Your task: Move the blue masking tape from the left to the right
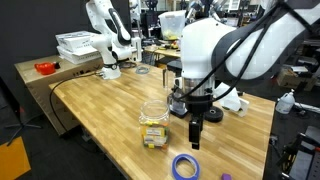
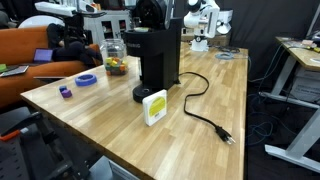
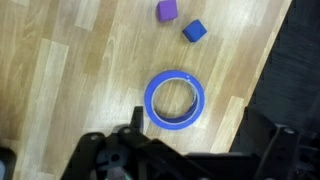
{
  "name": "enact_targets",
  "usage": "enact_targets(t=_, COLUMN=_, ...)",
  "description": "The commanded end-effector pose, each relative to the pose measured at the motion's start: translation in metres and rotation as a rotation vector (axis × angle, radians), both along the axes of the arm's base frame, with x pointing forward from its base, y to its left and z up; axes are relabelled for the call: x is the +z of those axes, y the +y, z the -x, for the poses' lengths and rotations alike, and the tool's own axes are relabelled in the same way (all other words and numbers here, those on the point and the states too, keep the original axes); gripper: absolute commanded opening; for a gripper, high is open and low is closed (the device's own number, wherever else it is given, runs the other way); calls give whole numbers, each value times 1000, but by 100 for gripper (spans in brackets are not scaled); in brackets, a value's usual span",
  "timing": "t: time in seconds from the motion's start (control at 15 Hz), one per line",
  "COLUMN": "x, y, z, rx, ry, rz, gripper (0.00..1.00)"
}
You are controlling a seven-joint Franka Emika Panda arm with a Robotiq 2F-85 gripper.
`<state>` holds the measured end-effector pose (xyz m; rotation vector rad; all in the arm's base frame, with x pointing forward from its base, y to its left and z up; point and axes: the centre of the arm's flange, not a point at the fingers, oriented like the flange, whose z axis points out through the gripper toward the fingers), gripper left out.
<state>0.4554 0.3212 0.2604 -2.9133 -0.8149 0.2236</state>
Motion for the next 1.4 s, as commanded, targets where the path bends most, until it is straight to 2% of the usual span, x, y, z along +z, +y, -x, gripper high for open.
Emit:
enact_targets(t=0.0, x=-26, y=6, z=-3, rx=0, ry=28, rz=-83, gripper=100)
enact_targets(t=0.4, x=-73, y=5, z=-1, rx=39, ry=63, rz=-75, gripper=100)
enact_targets(t=1.0, x=-73, y=5, z=3, rx=25, ry=69, rz=-63, gripper=100)
enact_targets(t=1.33, x=-88, y=-2, z=-8, rx=-25, ry=90, rz=11, gripper=100)
